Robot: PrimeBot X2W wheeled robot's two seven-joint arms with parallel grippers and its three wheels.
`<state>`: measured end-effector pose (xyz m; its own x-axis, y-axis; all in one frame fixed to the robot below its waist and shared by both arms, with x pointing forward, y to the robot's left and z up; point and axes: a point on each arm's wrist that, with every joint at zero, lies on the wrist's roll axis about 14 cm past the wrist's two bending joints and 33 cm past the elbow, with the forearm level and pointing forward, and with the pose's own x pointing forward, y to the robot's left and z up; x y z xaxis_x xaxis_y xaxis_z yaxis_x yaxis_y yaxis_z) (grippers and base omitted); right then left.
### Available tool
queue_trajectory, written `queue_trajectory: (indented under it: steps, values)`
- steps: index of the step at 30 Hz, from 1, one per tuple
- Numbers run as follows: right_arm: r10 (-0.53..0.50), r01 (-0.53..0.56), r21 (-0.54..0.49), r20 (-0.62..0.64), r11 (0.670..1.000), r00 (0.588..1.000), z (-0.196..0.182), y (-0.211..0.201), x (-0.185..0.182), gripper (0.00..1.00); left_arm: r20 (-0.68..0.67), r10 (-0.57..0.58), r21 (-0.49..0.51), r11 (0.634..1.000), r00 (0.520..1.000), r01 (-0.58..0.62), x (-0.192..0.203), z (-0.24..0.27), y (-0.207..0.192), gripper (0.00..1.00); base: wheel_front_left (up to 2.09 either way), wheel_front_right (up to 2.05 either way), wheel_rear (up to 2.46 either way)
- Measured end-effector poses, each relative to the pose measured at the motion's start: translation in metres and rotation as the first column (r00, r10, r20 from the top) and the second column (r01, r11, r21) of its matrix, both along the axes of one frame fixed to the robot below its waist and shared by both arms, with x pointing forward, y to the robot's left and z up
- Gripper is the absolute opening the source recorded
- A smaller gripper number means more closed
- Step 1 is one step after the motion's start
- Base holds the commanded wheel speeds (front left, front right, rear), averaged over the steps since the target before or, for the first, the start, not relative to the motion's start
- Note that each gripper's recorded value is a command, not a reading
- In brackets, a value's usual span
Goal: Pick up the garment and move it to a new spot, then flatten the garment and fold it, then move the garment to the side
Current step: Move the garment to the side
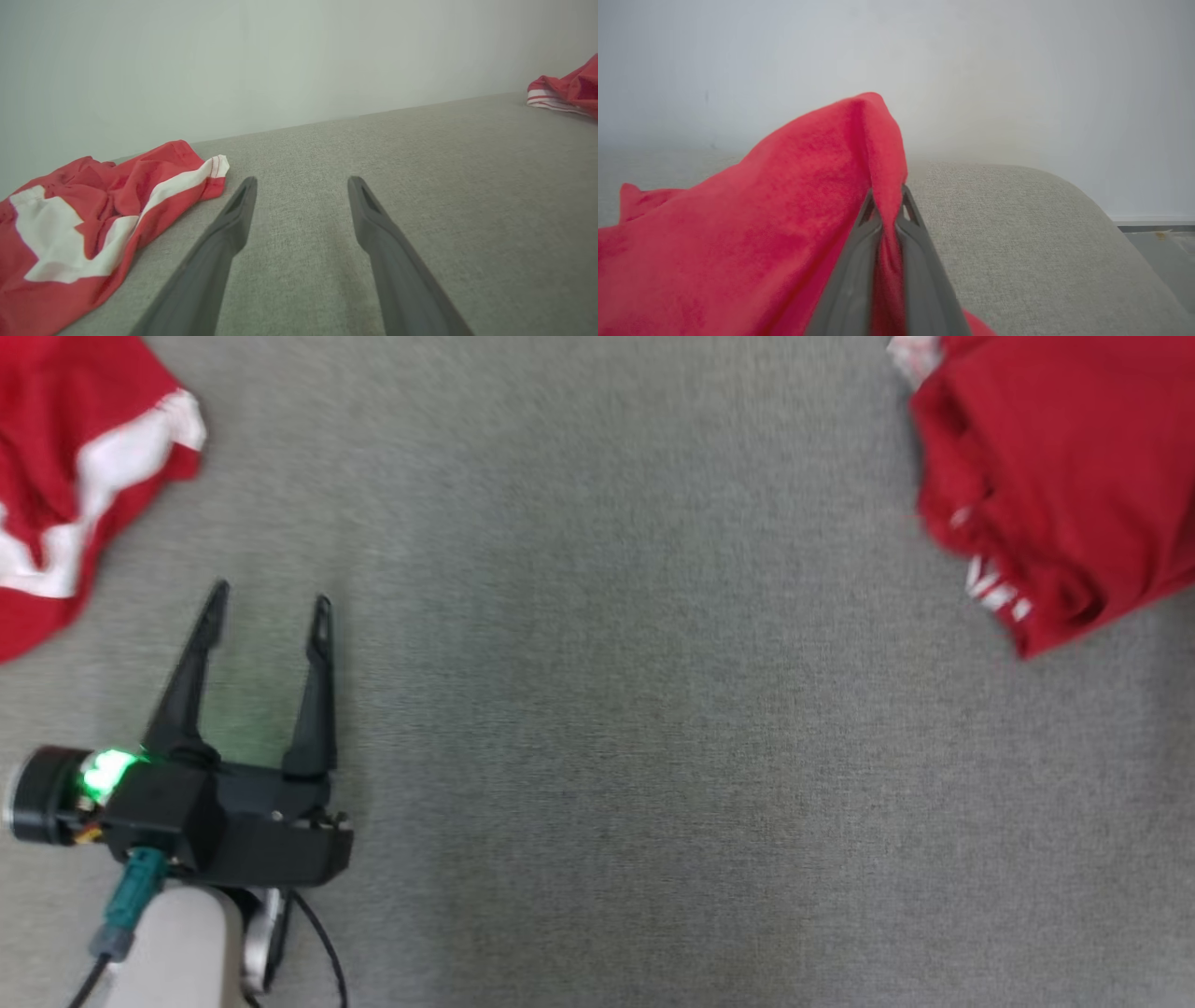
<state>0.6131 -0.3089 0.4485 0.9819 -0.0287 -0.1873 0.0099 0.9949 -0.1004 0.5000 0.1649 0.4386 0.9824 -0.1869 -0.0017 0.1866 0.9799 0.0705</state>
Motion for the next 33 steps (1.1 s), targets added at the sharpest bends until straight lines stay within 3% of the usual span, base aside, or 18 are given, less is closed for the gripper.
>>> queue_trajectory:
  steps: [14,22,29,30,31,32,33]
  values:
    - [-0.162,0.159,-0.178,-0.005,0.971,0.987,0.022,-0.099,-0.008,0.00,-0.033,-0.121,0.031,0.992,0.992,0.122,0.032,-0.049,-0.027,1.00,0.00,0.00,0.00]
    - [-0.174,0.162,-0.273,-0.023,0.948,0.984,0.037,-0.116,-0.002,0.00,-0.043,-0.160,0.026,0.987,0.986,0.161,0.035,-0.066,-0.037,1.00,0.00,0.00,0.00]
    - [-0.201,0.183,-0.289,-0.034,0.940,0.979,0.041,-0.123,0.009,0.00,-0.039,-0.152,0.029,0.988,0.988,0.153,0.035,-0.065,-0.035,1.00,0.00,0.00,0.00]
    - [-0.206,0.187,-0.289,-0.038,0.939,0.978,0.039,-0.124,0.010,0.08,-0.039,-0.150,0.028,0.988,0.988,0.151,0.034,-0.065,-0.034,1.00,0.00,0.00,0.00]
    - [-0.211,0.192,-0.287,-0.040,0.939,0.977,0.038,-0.126,0.011,0.40,-0.039,-0.145,0.028,0.989,0.989,0.147,0.034,-0.066,-0.033,1.00,0.00,0.00,0.00]
    - [-0.214,0.193,-0.288,-0.040,0.938,0.976,0.037,-0.126,0.012,0.97,-0.040,-0.143,0.028,0.989,0.989,0.144,0.034,-0.066,-0.033,1.00,0.00,0.00,0.00]
    - [-0.215,0.196,-0.287,-0.035,0.938,0.976,0.037,-0.126,0.013,1.00,-0.040,-0.140,0.027,0.990,0.989,0.142,0.034,-0.066,-0.032,1.00,0.00,0.00,0.00]
